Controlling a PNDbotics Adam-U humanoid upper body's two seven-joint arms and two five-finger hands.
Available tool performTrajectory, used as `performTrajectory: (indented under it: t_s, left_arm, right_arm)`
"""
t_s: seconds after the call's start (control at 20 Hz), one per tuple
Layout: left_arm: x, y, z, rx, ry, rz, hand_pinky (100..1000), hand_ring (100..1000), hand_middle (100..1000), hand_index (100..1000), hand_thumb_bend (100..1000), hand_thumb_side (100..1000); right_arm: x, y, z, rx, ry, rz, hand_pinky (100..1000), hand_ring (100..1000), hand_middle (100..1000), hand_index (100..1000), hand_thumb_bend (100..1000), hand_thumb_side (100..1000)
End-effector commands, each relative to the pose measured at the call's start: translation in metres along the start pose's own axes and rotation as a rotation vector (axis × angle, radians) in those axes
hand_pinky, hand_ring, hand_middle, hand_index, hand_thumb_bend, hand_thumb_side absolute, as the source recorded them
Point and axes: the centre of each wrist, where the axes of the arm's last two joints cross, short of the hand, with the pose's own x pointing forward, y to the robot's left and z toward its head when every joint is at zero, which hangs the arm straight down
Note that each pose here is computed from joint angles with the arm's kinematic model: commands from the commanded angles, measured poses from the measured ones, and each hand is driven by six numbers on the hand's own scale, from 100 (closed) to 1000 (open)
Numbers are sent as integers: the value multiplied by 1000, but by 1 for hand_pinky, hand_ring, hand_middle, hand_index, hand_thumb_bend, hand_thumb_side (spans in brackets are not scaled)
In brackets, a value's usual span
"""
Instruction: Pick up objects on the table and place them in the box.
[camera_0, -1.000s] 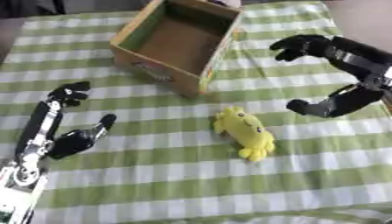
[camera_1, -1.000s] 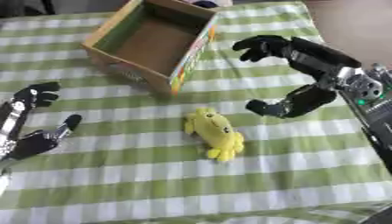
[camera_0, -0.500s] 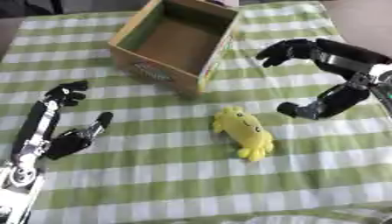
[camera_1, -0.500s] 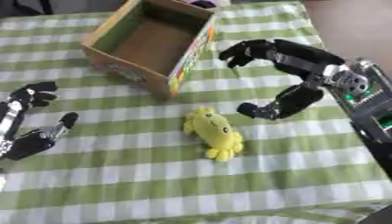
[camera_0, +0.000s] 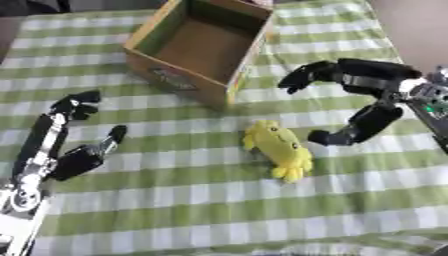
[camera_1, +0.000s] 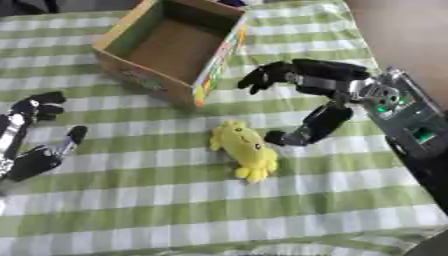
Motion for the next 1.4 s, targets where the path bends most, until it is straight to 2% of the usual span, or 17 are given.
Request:
performTrajectory:
  t_s: [0.05, 0.6, 1.1, 1.4]
  left_arm:
    - [4, 7, -3, 1, -23, -17, 775, 758, 766, 887, 448, 548]
    - [4, 6, -3, -10, -21, -10, 771, 749, 762, 890, 415, 562]
    - [6, 5, -3, -15, -24, -7, 769, 744, 761, 892, 400, 565]
    - [6, 5, -4, -15, -24, -7, 769, 743, 761, 893, 393, 568]
  right_arm:
    - [-3, -5, -2, 53, 10, 47, 841, 840, 881, 956, 316, 235]
    - [-24, 12, -11, 190, 51, 101, 851, 849, 882, 956, 309, 231]
    - [-37, 23, -20, 268, 86, 175, 855, 856, 882, 955, 304, 232]
    - [-34, 23, -23, 294, 66, 254, 858, 860, 882, 949, 303, 227]
